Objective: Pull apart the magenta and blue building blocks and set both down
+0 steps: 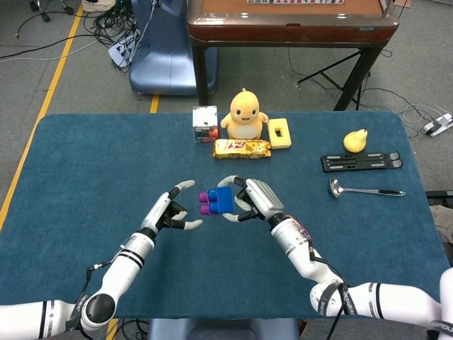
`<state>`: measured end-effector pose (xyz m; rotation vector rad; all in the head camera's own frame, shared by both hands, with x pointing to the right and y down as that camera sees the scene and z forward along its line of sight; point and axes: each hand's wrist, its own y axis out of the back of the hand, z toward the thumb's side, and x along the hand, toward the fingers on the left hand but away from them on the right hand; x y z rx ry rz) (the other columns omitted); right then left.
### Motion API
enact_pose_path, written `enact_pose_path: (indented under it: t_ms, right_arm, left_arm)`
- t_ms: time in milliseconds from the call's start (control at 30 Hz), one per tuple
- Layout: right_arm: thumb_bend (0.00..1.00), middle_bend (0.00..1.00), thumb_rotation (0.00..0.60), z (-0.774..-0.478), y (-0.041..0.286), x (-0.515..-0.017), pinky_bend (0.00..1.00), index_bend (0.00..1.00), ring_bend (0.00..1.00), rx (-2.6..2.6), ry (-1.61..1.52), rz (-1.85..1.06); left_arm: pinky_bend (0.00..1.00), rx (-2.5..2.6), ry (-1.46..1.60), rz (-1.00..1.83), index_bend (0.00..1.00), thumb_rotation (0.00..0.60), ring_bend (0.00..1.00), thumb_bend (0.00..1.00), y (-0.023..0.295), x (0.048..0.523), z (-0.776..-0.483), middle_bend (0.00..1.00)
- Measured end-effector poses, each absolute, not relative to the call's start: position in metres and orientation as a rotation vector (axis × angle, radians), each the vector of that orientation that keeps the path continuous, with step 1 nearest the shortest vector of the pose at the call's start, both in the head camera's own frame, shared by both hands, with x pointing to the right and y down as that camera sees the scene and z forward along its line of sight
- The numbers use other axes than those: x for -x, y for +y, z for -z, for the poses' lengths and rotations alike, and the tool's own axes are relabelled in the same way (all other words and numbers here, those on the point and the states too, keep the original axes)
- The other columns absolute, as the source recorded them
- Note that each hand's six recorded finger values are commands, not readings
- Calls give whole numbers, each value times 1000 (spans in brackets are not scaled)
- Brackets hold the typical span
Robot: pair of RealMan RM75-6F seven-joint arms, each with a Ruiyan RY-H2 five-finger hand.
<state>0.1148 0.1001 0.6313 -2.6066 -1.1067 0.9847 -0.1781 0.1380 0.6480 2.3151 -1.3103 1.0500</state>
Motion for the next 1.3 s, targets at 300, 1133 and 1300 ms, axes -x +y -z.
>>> enact_pose_path:
  t_ms: [300, 1133, 1300]
  right_arm:
    - [304, 1000, 600, -631, 102, -113, 1000, 533, 1000, 2616, -1103, -974]
    - [304, 1000, 600, -635, 103, -108, 1000, 534, 1000, 2620, -1098, -971]
    - [305, 1000, 600, -636, 103, -108, 1000, 535, 1000, 2621, -1100, -972]
  left_arm:
    - [1000, -2304, -1319, -1058, 136, 600, 992, 0, 138, 178, -651, 1000]
    - [1000, -2272, -1263, -991, 114, 600, 992, 0, 139, 169, -649, 1000]
    - [1000, -2280, -1253, -988, 114, 600, 992, 0, 139, 165, -648, 1000]
